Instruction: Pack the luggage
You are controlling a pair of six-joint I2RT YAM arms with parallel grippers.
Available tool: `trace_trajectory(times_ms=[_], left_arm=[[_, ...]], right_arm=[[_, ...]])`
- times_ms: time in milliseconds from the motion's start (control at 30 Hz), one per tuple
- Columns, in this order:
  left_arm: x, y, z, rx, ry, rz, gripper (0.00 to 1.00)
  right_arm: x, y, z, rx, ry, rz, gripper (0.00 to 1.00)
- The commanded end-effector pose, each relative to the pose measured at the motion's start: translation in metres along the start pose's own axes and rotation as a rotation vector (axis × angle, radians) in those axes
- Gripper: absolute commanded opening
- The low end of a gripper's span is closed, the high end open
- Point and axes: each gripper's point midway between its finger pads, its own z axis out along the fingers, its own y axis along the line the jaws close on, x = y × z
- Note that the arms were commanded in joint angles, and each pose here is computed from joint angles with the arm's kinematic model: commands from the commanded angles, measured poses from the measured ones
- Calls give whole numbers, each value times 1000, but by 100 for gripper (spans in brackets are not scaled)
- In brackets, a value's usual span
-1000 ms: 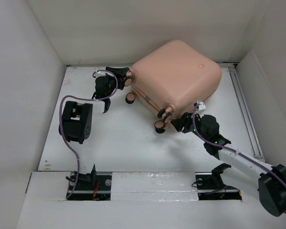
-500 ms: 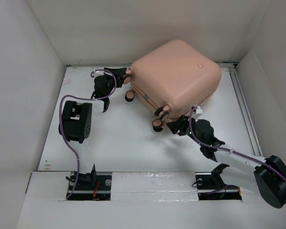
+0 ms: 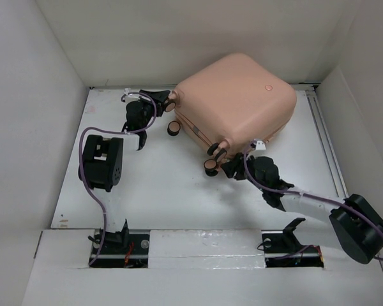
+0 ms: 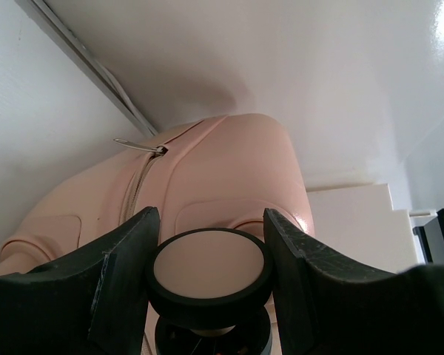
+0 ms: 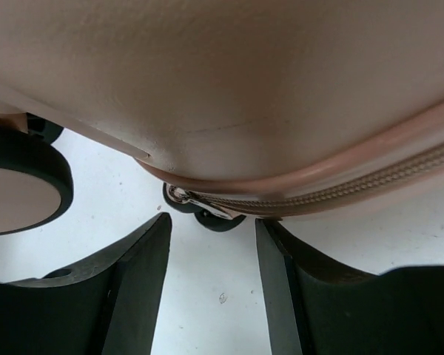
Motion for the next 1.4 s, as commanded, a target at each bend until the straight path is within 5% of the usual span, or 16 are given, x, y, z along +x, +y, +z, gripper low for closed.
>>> trace_trajectory(times_ms=[0,300,467,600,767,1067,1367], left_arm=[[0,-58,-13,145,2,65,0],[0,-52,-20,134,-7,90,0],[7,-54,-24,134,-9,106,0],[5,-50,-29,126,-30,124,0],[-2,-69,-59,159,-83,165,0],[48,-37,-141,109,-53,179,0],[106,-38,-201,121,70,202,0]], right_arm=[[-45,29,10,-108,-137,-23,55],[-60,45,11,-188,-213,21,29],[-62,47,10,-178,-258,63,1],[-61,49,-2,-173,-310,75,0],[-23,42,-20,-29,-201,-2,0],[-9,13,-64,206,-169,-88,0],[14,78,-40,222,-244,-337,0]])
